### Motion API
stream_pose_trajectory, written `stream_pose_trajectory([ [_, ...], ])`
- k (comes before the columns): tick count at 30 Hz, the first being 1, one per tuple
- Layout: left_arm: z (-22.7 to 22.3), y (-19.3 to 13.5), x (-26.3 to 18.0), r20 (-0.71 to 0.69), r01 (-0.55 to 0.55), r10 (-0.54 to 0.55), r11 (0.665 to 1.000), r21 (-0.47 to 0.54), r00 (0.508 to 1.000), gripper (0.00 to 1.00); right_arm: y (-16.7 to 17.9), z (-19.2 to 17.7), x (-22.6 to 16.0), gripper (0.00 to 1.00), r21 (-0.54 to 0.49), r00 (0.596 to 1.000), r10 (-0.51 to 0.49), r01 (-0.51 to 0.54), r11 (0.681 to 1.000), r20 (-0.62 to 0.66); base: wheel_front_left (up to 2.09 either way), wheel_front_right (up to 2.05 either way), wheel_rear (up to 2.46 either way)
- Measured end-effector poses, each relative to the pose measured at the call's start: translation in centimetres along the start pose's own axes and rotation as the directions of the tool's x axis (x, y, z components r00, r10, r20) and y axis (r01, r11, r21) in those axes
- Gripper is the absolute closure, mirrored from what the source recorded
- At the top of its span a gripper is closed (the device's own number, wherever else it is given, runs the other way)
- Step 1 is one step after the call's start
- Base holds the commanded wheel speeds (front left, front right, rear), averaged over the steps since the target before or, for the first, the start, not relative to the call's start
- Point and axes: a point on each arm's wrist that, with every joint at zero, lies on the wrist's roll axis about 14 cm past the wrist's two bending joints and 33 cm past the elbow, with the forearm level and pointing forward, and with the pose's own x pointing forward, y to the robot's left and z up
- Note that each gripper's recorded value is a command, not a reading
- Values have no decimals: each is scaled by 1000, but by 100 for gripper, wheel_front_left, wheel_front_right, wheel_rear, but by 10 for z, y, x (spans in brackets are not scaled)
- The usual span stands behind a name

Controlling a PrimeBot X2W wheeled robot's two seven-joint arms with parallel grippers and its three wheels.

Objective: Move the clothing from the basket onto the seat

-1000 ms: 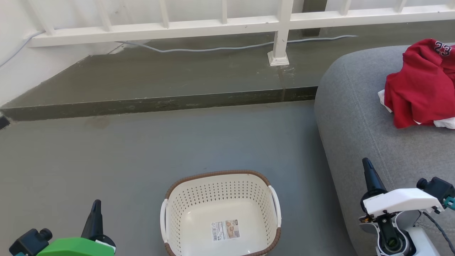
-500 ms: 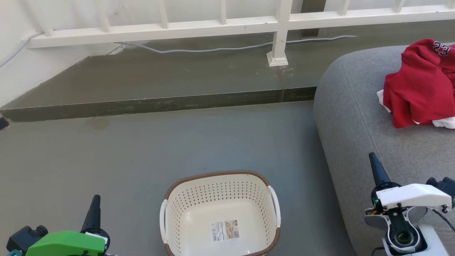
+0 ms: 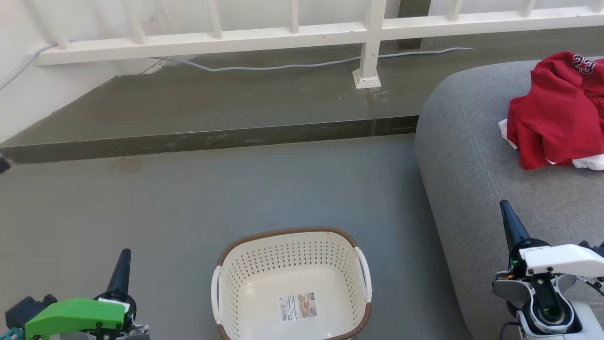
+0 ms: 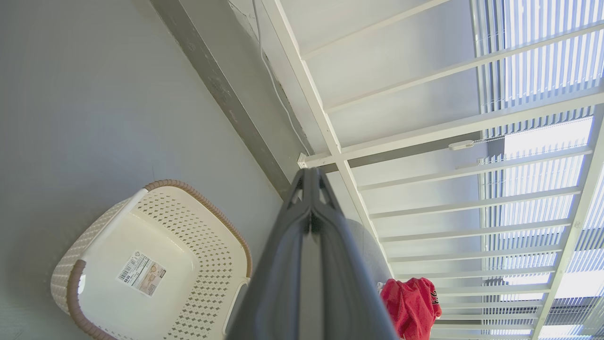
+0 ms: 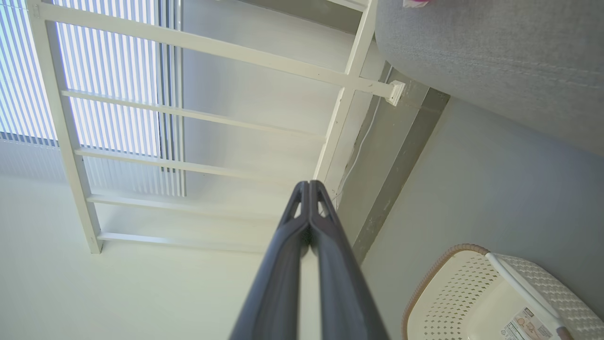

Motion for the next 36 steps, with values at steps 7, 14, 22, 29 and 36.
stream_pose_trajectory([
  [7,0,-4,5,-8,18,-19,996,-87,1000,100,2,5,0,100,95,1000,11,-12,995,8,0,0,0],
  [14,2,-10,9,-1,44,-44,984,-175,999,100,9,13,2,100,184,999,39,-43,982,25,0,0,0],
  [22,2,-14,14,-3,61,-64,964,-260,998,100,9,20,1,100,277,998,51,-59,959,39,0,0,0],
  [29,3,-18,16,1,77,-80,958,-278,997,100,10,21,1,100,291,998,54,-65,955,44,0,0,0],
  [36,3,-17,16,1,74,-77,958,-278,997,100,10,21,1,100,291,998,56,-65,955,42,0,0,0],
])
